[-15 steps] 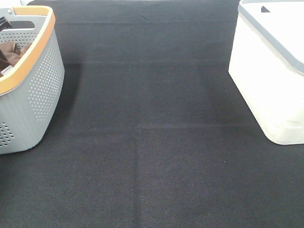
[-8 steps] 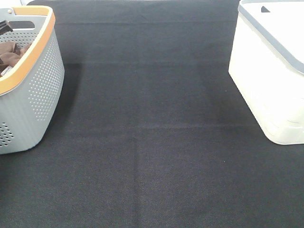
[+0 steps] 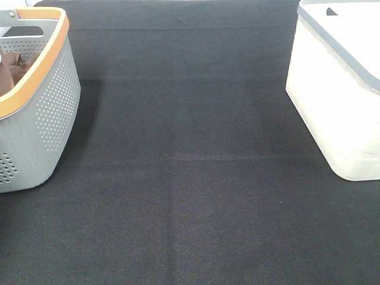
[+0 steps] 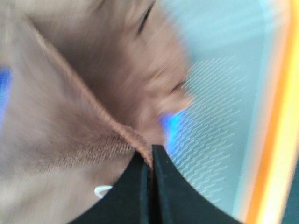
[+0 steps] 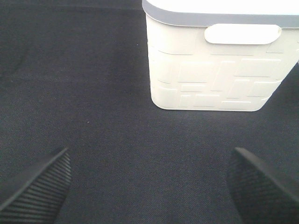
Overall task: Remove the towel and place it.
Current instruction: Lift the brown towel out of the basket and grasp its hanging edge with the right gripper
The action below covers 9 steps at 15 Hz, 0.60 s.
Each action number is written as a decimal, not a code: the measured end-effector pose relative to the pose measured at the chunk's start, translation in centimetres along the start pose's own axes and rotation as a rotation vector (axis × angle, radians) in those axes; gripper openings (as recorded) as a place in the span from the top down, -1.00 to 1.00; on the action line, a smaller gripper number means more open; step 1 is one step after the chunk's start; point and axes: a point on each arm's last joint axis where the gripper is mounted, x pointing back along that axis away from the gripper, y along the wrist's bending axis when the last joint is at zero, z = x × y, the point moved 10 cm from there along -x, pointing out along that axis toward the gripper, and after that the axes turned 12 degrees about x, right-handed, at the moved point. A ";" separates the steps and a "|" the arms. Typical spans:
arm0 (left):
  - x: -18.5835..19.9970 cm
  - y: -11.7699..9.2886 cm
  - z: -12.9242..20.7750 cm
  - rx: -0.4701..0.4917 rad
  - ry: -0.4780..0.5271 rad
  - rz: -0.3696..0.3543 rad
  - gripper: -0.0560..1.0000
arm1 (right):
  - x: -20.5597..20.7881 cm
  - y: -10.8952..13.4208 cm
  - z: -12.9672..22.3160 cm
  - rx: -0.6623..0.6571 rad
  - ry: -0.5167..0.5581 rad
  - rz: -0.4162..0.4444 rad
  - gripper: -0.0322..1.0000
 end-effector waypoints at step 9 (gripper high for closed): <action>14.3 -9.8 0.2 -0.131 -0.196 0.346 0.89 | 0.0 0.0 0.0 0.000 0.000 0.000 -0.72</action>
